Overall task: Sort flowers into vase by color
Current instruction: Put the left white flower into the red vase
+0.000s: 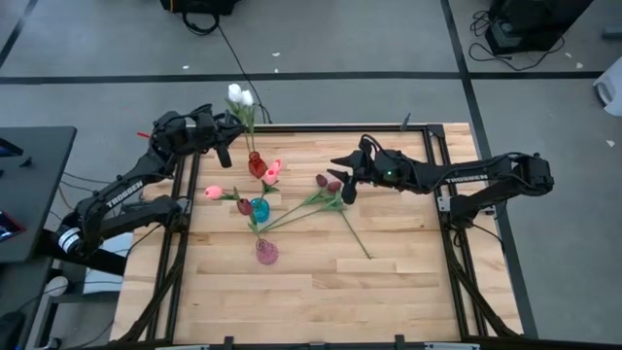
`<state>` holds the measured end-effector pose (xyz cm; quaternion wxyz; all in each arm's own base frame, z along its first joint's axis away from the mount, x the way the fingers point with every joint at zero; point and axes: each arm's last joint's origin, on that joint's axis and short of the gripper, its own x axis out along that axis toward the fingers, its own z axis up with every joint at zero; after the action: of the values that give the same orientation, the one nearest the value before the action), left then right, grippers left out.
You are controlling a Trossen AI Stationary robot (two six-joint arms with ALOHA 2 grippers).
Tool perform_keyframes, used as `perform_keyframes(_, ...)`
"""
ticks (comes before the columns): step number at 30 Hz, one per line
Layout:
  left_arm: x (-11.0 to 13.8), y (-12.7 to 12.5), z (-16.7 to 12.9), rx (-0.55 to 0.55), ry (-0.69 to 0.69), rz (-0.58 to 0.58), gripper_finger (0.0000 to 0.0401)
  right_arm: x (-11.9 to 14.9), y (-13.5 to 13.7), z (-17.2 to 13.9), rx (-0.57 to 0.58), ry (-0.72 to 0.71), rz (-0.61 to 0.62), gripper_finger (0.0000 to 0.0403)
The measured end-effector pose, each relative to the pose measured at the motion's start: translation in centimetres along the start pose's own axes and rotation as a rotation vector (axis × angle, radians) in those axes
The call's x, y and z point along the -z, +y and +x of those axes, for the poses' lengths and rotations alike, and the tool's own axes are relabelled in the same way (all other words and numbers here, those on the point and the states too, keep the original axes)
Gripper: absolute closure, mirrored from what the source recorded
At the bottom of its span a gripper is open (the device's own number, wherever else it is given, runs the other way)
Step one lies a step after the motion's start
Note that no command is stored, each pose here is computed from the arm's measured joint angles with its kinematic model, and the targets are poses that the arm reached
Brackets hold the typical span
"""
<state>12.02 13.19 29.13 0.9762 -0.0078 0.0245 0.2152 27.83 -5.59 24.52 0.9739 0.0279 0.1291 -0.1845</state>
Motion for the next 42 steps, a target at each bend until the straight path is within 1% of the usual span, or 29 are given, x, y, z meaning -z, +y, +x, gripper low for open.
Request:
perform_keyframes(10, -0.5, 0.0, 0.0, -0.018, -0.050, 0.033, 0.0391, 0.0, -0.1, 0.0, -0.004, 0.000, -0.007, 0.0245)
perform_keyframes(16, -0.1, 0.2, 0.4, -0.018, -0.028, 0.022, 0.0391, 0.0, 0.0, 0.0, -0.004, 0.000, 0.001, 0.0245)
perform_keyframes(18, 0.6, 0.4, 0.6, -0.018, -0.024, 0.019, 0.0391, 0.0, 0.0, 0.0, -0.004, 0.000, 0.002, 0.0245)
perform_keyframes(22, 3.1, 0.6, 0.8, -0.032, 0.001, -0.018, 0.0391, 0.0, 0.0, 0.0, -0.004, 0.001, 0.002, 0.0245)
perform_keyframes(28, 5.5, 0.4, 0.5, -0.026, -0.008, -0.074, 0.0390, 0.0, -0.1, 0.0, 0.018, -0.001, 0.018, 0.0245)
perform_keyframes(31, 6.3, 0.3, 0.4, -0.029, -0.001, -0.083, 0.0385, 0.0, -0.2, 0.0, 0.027, -0.002, 0.019, 0.0245)
perform_keyframes(33, 6.7, 0.3, 0.3, -0.046, 0.014, -0.111, 0.0374, -0.1, -0.3, 0.0, 0.029, -0.012, 0.021, 0.0245)
perform_keyframes(35, 6.8, 0.3, 0.4, -0.046, 0.021, -0.117, 0.0354, -0.2, -0.3, 0.0, 0.028, -0.020, 0.023, 0.0245)
perform_keyframes(39, 7.0, 0.4, 0.4, -0.052, 0.033, -0.133, 0.0292, -0.2, -0.3, 0.0, 0.028, -0.023, 0.023, 0.0245)
perform_keyframes(42, 7.1, 0.4, 0.4, -0.064, 0.080, -0.186, 0.0248, -0.1, -0.3, 0.0, 0.029, -0.014, 0.025, 0.0245)
